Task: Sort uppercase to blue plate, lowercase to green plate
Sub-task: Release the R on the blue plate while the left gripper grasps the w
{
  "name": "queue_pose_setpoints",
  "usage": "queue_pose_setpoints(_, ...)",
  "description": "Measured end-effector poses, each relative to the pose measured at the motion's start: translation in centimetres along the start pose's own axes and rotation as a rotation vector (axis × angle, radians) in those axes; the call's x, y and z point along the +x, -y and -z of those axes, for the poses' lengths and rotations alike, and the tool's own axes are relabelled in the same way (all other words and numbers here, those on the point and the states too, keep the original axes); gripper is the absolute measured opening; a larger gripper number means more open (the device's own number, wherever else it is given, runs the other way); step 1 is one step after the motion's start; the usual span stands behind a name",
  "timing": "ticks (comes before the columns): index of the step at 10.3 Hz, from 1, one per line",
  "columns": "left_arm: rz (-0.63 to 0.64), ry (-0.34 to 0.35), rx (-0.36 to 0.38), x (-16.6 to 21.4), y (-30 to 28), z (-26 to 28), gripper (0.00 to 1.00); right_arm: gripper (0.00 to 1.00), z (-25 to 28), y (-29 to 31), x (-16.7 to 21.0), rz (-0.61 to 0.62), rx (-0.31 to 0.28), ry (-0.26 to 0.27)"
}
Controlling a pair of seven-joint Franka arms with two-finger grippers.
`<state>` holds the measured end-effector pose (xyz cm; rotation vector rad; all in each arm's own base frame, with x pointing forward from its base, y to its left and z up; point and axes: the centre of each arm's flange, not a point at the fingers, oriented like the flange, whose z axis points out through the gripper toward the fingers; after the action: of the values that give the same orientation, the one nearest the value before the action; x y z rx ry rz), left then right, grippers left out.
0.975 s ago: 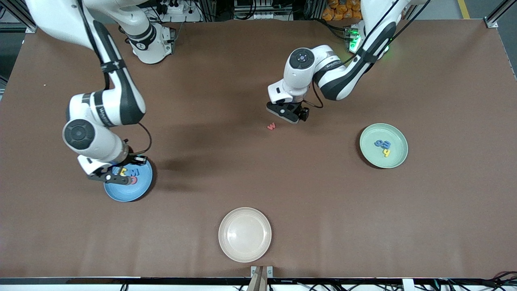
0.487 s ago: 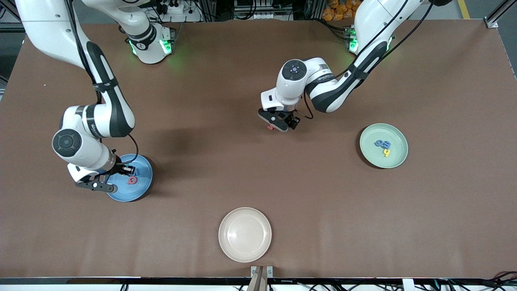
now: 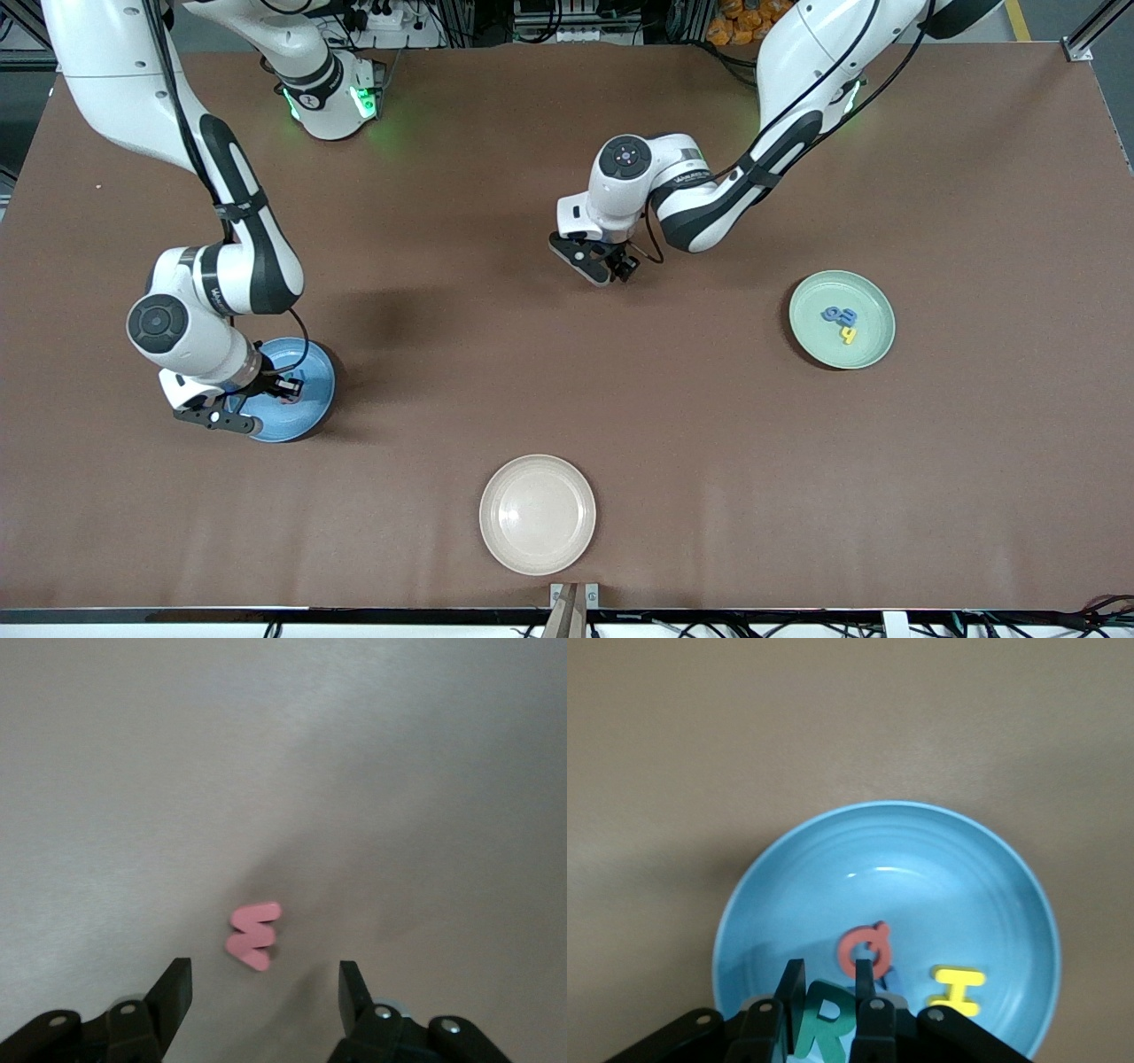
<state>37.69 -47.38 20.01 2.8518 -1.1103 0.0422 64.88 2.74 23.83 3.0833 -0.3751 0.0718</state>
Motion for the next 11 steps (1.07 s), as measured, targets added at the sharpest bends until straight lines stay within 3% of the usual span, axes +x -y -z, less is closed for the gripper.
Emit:
queue_pose_setpoints(3,-0.04,-0.009,0.026,-0.2,0.0,-1.5,0.74,0.66,1.0,0.6,0.7,-0.028,0.036,-0.013)
queue_pose_setpoints(6,-0.046,-0.015,0.03,-0.2,-0.1,-2.1,0.73,0.7,4.4,1.0,0.8,-0.022,0.038,0.008)
queue_pose_setpoints(8,-0.054,-0.011,0.036,-0.3,-0.3,-2.5,0.69,0.71,9.6,0.9,0.3,-0.017,0.037,0.029)
queue_pose_setpoints(11,-0.068,-0.017,0.055,-0.3,-0.3,-3.3,0.67,0.77,16.1,-1.3,-0.9,0.083,0.044,0.058)
